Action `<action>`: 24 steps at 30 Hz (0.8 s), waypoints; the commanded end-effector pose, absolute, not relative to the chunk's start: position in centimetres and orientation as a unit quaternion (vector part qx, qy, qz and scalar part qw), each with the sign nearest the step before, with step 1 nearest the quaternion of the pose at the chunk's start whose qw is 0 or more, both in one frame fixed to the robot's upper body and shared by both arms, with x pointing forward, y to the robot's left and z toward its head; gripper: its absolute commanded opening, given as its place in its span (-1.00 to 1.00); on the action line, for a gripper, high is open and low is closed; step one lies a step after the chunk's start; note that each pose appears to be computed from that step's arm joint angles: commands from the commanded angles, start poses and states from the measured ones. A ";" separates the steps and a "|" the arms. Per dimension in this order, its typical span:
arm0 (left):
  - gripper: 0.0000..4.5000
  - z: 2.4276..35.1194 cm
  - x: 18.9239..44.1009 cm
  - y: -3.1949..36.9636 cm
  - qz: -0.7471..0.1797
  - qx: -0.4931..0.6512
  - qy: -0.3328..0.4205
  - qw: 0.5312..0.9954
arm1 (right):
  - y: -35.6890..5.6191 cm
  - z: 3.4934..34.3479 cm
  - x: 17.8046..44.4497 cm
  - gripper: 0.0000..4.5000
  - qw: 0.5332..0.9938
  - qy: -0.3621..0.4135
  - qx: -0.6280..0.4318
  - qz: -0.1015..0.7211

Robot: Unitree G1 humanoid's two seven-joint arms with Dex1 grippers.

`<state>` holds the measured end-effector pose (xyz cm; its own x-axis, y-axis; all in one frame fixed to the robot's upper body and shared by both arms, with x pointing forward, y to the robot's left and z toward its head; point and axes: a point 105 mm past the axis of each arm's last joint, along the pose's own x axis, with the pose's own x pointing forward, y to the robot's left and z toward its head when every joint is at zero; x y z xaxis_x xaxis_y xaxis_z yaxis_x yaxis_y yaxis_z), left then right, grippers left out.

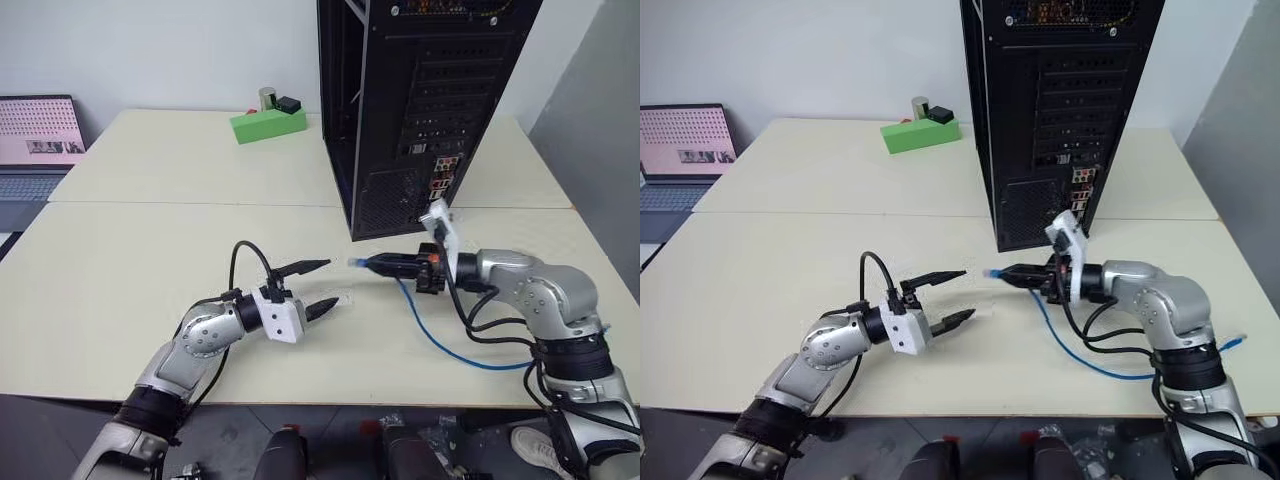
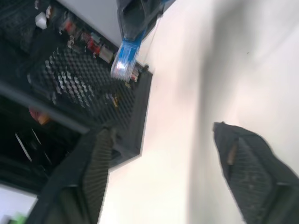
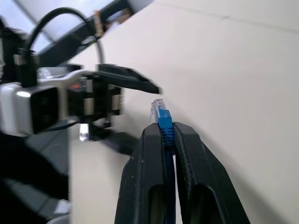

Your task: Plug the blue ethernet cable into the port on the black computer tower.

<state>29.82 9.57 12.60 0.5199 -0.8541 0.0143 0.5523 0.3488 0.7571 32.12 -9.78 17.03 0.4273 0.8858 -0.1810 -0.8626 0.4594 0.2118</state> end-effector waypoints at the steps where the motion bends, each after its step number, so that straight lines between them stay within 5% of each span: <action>1: 0.97 14.5 29.7 7.9 -0.447 0.271 -0.191 0.831 | -12.2 19.0 32.7 -1.00 0.887 0.074 0.013 0.456; 12: 0.97 18.5 32.9 2.7 -0.377 0.140 -0.149 0.903 | -16.9 21.0 33.9 -1.00 0.960 0.001 -0.045 0.276; 24: 0.97 20.2 34.5 0.3 -0.324 0.112 -0.147 0.928 | -15.9 22.1 35.2 -1.00 0.990 -0.039 -0.010 0.137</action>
